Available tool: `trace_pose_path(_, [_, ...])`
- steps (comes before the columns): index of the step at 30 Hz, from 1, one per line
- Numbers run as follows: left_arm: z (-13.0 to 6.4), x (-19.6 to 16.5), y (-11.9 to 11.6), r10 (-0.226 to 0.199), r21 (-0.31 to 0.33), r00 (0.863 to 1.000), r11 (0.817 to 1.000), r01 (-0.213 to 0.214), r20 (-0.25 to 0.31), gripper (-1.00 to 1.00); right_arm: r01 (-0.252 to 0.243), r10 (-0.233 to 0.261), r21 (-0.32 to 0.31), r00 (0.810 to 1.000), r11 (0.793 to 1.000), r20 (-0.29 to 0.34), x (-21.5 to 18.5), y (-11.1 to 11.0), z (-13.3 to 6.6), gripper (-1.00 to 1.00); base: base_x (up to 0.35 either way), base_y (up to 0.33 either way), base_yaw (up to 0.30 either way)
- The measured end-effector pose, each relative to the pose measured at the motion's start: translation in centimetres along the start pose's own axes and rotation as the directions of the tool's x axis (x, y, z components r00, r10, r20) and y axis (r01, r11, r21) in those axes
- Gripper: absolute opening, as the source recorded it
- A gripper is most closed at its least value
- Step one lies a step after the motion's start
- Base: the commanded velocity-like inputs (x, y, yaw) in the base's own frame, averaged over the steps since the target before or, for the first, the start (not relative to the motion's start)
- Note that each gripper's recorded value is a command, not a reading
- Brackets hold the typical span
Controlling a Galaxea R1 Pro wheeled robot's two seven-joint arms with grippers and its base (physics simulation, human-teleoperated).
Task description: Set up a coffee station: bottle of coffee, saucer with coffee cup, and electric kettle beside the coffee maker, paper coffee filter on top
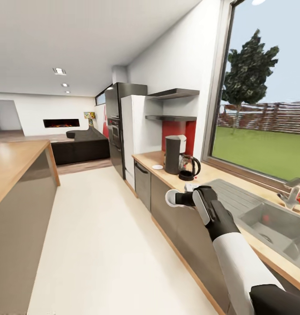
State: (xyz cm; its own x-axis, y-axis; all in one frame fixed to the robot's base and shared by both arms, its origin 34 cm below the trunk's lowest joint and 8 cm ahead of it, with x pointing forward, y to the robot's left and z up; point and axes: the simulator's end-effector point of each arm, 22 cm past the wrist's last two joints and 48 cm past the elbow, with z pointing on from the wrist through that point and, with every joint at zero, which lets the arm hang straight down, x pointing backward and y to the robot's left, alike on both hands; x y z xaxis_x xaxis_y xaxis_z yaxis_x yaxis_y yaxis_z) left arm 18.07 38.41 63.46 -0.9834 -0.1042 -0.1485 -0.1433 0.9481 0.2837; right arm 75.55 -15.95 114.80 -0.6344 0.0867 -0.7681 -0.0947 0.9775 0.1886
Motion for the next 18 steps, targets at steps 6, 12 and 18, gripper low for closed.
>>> trace_pose_path(6, [-0.01, 0.00, -0.06, 0.000, 0.001, 1.000, 1.000, 0.000, 0.000, 1.00, 0.000, 0.000, 0.000, 1.000, 1.000, -0.001, 0.02, -0.01, 0.00, -1.00, 0.000, 0.000, 0.055])
trace_pose_path(12, [-0.01, 0.00, -0.07, 0.000, 0.001, 1.000, 1.000, 0.000, 0.000, 1.00, -0.001, 0.001, 0.000, 1.000, 1.000, 0.000, -0.01, -0.03, -0.02, -1.00, 0.000, 0.000, 0.006])
trace_pose_path(18, [-0.01, 0.01, -0.07, 0.000, 0.001, 1.000, 1.000, 0.000, 0.000, 1.00, -0.001, 0.001, 0.000, 1.000, 1.000, 0.001, -0.03, -0.02, -0.03, -1.00, 0.000, 0.000, 0.000])
